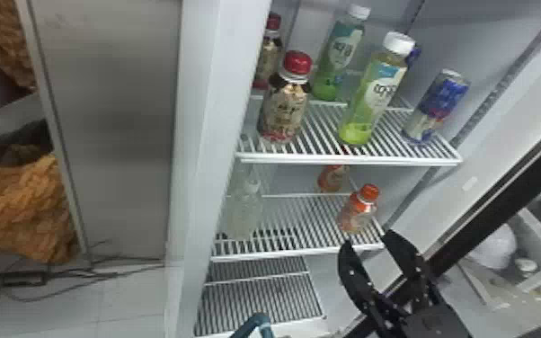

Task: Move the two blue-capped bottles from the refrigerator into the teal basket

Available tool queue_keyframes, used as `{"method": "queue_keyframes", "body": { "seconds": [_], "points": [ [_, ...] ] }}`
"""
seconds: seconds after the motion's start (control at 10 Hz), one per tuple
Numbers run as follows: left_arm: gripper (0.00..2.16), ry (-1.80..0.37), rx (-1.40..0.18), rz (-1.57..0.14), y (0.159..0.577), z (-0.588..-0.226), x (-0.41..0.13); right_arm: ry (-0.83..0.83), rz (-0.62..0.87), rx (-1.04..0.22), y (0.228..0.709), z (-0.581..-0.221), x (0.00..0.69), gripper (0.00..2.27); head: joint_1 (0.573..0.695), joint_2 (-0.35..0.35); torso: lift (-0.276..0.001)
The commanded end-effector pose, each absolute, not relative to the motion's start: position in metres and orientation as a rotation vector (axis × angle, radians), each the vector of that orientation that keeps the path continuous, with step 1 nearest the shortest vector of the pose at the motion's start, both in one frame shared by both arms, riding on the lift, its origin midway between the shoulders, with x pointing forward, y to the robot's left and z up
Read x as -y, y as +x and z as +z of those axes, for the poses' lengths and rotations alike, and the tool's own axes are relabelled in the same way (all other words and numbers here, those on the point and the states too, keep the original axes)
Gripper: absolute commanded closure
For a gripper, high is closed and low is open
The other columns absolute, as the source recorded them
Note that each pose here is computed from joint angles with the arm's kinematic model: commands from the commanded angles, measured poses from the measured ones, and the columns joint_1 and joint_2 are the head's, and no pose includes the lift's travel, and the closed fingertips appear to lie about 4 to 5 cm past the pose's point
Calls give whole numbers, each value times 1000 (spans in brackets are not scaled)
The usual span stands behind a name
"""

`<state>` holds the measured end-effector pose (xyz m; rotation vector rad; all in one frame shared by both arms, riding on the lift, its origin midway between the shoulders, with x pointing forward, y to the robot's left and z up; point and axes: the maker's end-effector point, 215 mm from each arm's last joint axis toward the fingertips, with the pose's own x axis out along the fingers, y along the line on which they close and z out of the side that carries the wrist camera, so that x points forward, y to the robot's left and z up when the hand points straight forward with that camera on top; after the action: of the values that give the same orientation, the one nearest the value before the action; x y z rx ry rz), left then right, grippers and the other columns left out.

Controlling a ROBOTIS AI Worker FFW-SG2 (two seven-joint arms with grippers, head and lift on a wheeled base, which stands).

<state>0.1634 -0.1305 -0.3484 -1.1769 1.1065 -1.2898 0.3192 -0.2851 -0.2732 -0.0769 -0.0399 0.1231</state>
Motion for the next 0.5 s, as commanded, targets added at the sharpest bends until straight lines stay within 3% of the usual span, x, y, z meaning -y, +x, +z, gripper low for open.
{"method": "queue_keyframes", "body": {
  "seconds": [0.0, 0.4],
  "points": [
    [1088, -1175, -1105, -1291, 164, -348, 130, -78, 123, 40, 320, -273, 285, 456, 695, -350, -152],
    [1088, -1175, -1105, -1291, 164, -348, 130, -75, 122, 36, 319, -276, 285, 456, 695, -350, -152]
  ]
}}
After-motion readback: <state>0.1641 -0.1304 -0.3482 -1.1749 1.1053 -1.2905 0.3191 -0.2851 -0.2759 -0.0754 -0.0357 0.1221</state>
